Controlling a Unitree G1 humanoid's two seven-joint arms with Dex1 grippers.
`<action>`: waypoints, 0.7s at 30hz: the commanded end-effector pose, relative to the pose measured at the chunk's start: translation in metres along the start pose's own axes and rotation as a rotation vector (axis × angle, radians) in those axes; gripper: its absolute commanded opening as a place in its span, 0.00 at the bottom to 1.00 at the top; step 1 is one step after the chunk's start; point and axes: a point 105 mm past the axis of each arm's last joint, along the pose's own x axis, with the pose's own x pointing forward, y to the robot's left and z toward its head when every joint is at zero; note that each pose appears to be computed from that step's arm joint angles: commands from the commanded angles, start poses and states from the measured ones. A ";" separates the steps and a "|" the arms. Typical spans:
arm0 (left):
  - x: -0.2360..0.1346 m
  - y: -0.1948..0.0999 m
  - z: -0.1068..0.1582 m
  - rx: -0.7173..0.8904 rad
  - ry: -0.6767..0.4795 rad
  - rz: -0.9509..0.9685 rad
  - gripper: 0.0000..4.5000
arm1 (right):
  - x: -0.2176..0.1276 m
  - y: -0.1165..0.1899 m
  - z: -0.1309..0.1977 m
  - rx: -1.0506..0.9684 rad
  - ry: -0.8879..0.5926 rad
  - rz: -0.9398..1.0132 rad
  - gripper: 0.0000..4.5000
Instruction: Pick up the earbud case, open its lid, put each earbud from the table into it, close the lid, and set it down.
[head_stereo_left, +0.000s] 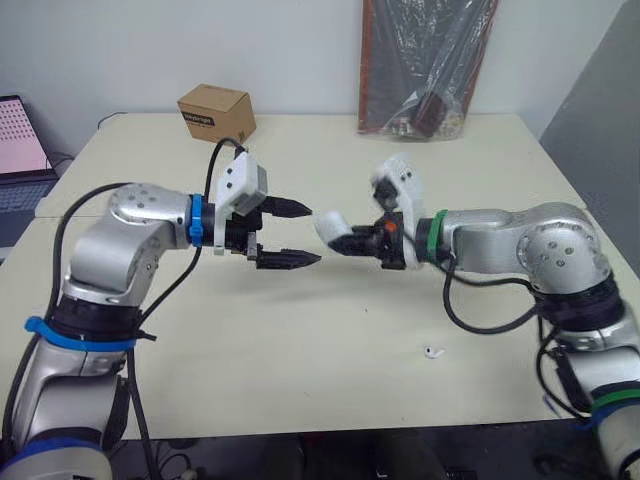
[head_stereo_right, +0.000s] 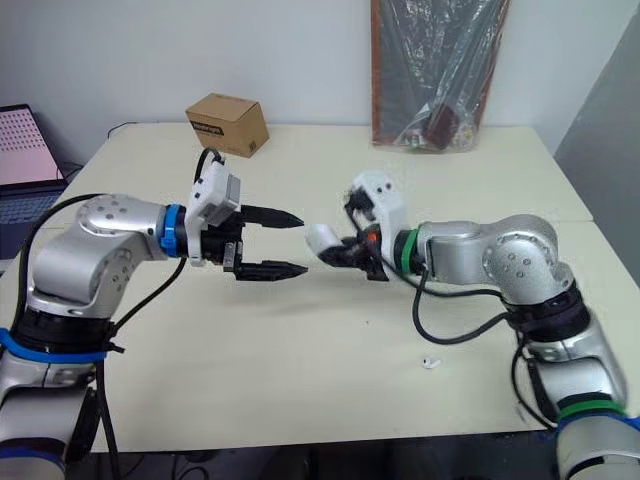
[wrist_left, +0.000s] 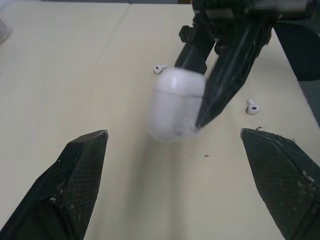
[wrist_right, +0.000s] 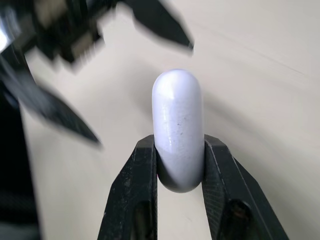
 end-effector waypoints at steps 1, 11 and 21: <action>0.001 -0.002 0.007 0.009 0.014 -0.045 0.99 | 0.001 0.013 0.009 -0.221 -0.007 0.078 0.17; 0.011 -0.005 -0.006 0.047 0.097 -0.117 0.99 | 0.003 0.014 0.019 -0.382 0.004 0.130 0.17; 0.014 -0.009 -0.008 0.075 0.109 -0.164 0.57 | 0.003 0.008 0.029 -0.399 0.007 0.134 0.17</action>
